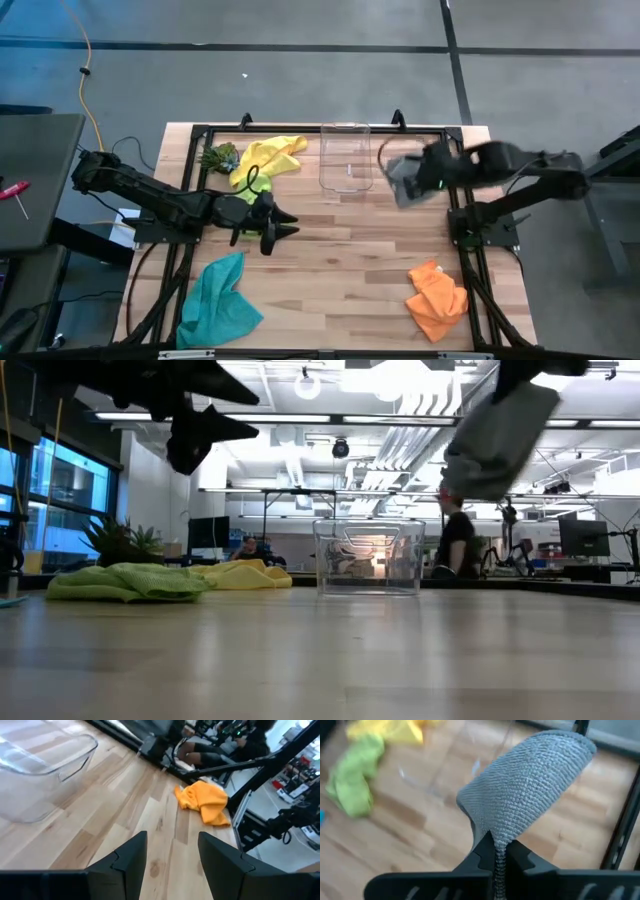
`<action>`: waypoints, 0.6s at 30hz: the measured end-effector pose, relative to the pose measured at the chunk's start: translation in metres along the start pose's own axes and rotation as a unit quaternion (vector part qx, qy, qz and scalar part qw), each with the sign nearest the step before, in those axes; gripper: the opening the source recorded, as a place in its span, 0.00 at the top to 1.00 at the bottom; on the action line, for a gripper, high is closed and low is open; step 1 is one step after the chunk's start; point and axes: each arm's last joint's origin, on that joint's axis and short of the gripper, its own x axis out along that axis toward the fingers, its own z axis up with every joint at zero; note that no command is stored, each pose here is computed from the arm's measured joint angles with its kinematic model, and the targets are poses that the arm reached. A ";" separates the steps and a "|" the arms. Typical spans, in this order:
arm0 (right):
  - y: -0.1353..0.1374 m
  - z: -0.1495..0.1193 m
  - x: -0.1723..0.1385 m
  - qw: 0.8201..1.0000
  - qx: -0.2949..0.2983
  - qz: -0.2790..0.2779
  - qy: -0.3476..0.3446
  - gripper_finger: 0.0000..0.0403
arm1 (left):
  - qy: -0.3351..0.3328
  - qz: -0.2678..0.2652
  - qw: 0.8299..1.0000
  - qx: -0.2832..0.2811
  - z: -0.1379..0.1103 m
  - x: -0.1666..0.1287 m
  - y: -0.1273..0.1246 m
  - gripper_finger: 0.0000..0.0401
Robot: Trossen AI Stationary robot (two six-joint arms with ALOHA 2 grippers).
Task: Fold microfiber towels
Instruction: Put the gray microfiber cloth into the transparent bin
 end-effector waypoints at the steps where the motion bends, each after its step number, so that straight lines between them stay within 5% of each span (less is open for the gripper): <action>1: -0.001 0.008 -0.003 1.000 0.001 0.002 -0.012 1.00 | -0.007 -0.005 1.000 -0.002 0.001 0.000 -0.001 0.58; 8: 0.003 0.049 0.014 0.997 0.008 0.037 -0.068 1.00 | -0.074 -0.057 0.995 -0.039 0.015 -0.002 -0.010 0.58; 18: 0.039 0.097 0.123 0.994 0.048 0.078 -0.059 1.00 | -0.110 -0.100 0.988 -0.047 0.023 -0.004 -0.017 0.58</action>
